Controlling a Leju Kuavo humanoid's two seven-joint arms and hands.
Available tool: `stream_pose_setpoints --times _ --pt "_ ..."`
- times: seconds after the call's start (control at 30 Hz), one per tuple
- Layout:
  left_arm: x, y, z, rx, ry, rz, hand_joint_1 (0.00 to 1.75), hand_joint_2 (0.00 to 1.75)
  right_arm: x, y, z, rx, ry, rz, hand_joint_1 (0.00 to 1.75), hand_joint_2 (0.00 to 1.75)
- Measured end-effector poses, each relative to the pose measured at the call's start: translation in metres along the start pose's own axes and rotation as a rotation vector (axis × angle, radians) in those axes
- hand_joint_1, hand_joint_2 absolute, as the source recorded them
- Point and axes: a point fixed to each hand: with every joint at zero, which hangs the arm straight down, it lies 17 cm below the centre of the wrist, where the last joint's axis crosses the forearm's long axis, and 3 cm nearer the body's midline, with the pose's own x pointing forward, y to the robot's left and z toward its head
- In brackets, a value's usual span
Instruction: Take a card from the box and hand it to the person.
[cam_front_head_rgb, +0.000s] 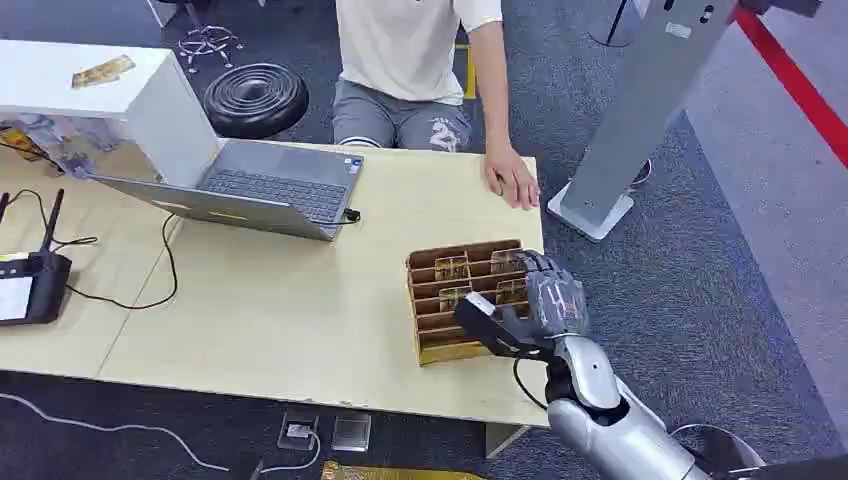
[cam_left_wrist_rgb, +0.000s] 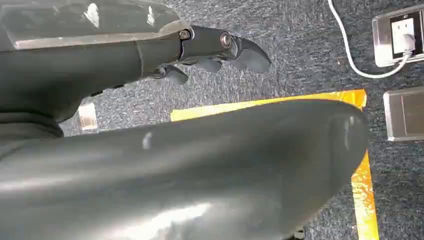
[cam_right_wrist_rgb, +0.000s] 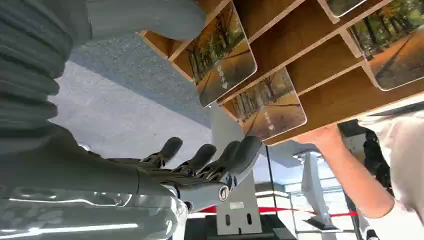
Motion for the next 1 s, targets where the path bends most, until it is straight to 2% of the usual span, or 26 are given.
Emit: stream_pose_setpoints --times 0.03,0.1,0.23,0.33,0.37,0.4,0.47,0.53,0.57,0.87,0.9,0.93,1.0 --pt "0.0000 0.0001 0.0000 0.000 0.000 0.001 0.00 0.00 -0.0003 0.0001 -0.0001 0.001 0.001 0.000 0.49 1.75" --pt "-0.0002 0.0003 0.0000 0.001 0.000 0.001 0.00 0.00 -0.0009 0.0001 -0.0003 0.001 0.002 0.002 0.63 1.75" --pt "-0.0005 0.0004 0.0001 0.000 0.000 0.006 0.00 0.00 -0.0018 0.0001 -0.0008 0.001 0.006 0.003 0.66 1.75" --pt "-0.0006 0.0003 0.0001 -0.002 -0.001 0.007 0.00 0.00 -0.0029 0.0002 -0.0008 0.001 0.011 0.003 0.75 1.75" --pt "-0.0006 0.0003 0.0001 -0.002 -0.002 0.007 0.00 0.00 -0.0031 0.0002 -0.0008 0.001 0.011 0.003 0.96 1.75" --pt "-0.0006 0.0001 0.0002 -0.002 -0.002 0.007 0.00 0.00 -0.0031 0.0002 -0.0008 0.001 0.011 0.002 0.99 1.75" --pt "-0.0006 0.0003 0.0001 -0.002 -0.002 0.007 0.00 0.00 -0.0031 0.0002 -0.0008 0.001 0.011 0.002 0.91 1.75" --pt "-0.0006 0.0011 0.0000 -0.002 -0.002 0.007 0.00 0.00 -0.0032 0.0000 -0.0009 0.000 0.012 0.002 1.05 1.75" --pt "-0.0006 0.0014 0.0000 -0.002 -0.002 0.007 0.00 0.00 -0.0031 0.0001 -0.0008 0.000 0.012 0.002 0.99 1.75" --pt "-0.0006 0.0019 -0.0001 -0.002 -0.002 0.007 0.00 0.00 -0.0044 0.0008 -0.0009 0.004 0.017 -0.008 1.05 1.75" --pt "-0.0006 0.0018 -0.0001 -0.003 -0.002 0.007 0.00 0.00 -0.0043 0.0010 -0.0009 0.004 0.017 -0.009 1.10 1.75" --pt "-0.0005 0.0018 -0.0001 -0.003 -0.002 0.007 0.00 0.00 -0.0044 0.0009 -0.0009 0.004 0.017 -0.010 1.05 1.75" --pt "-0.0006 0.0021 -0.0001 -0.002 -0.002 0.007 0.00 0.00 -0.0051 0.0014 -0.0009 0.006 0.019 -0.012 1.12 1.75"
